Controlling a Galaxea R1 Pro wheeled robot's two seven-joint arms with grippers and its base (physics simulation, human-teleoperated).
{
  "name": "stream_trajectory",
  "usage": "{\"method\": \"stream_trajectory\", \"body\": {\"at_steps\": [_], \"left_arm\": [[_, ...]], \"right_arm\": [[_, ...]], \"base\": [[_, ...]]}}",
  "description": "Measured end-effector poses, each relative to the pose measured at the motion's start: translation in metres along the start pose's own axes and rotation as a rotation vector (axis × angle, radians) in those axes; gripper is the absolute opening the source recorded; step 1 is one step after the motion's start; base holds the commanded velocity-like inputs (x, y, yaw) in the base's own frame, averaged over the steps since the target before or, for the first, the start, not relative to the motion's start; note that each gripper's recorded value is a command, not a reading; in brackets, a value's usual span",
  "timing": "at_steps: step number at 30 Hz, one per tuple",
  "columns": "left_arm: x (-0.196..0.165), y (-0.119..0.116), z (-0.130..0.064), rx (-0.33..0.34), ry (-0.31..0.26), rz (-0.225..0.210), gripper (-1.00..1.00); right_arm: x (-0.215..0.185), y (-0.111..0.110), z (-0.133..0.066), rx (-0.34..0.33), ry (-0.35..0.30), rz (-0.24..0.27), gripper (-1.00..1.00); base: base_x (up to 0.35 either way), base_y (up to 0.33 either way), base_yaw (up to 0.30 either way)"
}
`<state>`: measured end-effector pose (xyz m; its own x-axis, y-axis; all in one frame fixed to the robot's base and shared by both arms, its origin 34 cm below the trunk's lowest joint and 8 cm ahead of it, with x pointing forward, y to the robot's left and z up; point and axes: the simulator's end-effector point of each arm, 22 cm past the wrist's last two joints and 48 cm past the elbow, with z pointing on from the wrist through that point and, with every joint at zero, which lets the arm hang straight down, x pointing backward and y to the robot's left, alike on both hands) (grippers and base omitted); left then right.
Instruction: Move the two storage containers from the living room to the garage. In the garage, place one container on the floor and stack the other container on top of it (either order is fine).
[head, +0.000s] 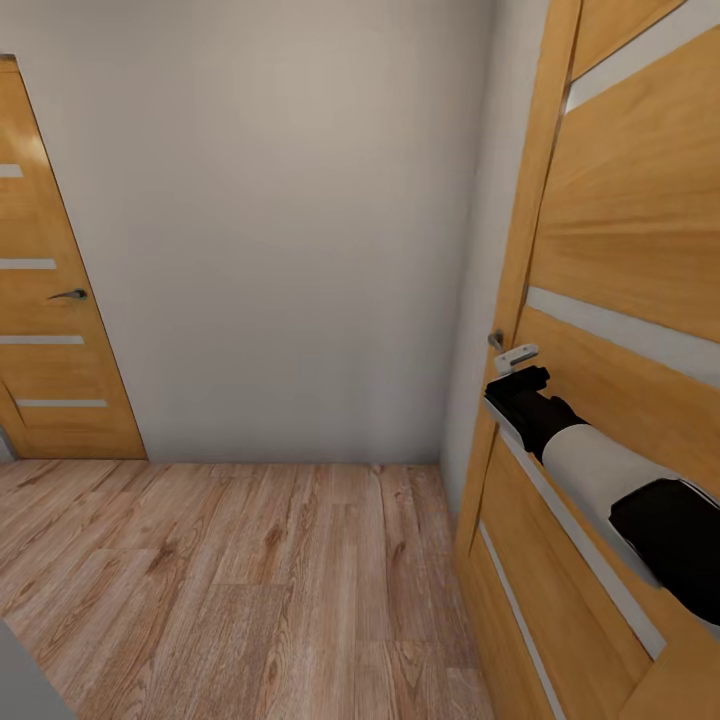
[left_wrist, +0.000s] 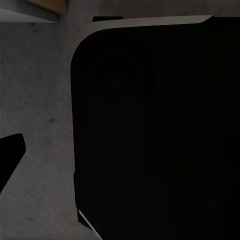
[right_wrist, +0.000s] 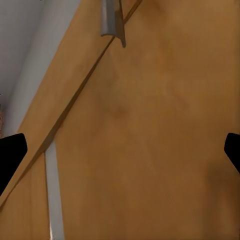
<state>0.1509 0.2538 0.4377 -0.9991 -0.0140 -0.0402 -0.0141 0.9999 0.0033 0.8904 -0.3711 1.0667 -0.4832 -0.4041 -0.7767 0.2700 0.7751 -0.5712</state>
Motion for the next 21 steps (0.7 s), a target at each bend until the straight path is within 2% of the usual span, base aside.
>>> {"method": "stream_trajectory", "body": {"at_steps": [21], "left_arm": [[0.0,0.0,0.0,0.0,0.0,0.0,1.0]], "right_arm": [[-0.0025,-0.0001,-0.0008,-0.017,0.002,0.036,1.0]], "base": [[0.0,0.0,0.0]]}}
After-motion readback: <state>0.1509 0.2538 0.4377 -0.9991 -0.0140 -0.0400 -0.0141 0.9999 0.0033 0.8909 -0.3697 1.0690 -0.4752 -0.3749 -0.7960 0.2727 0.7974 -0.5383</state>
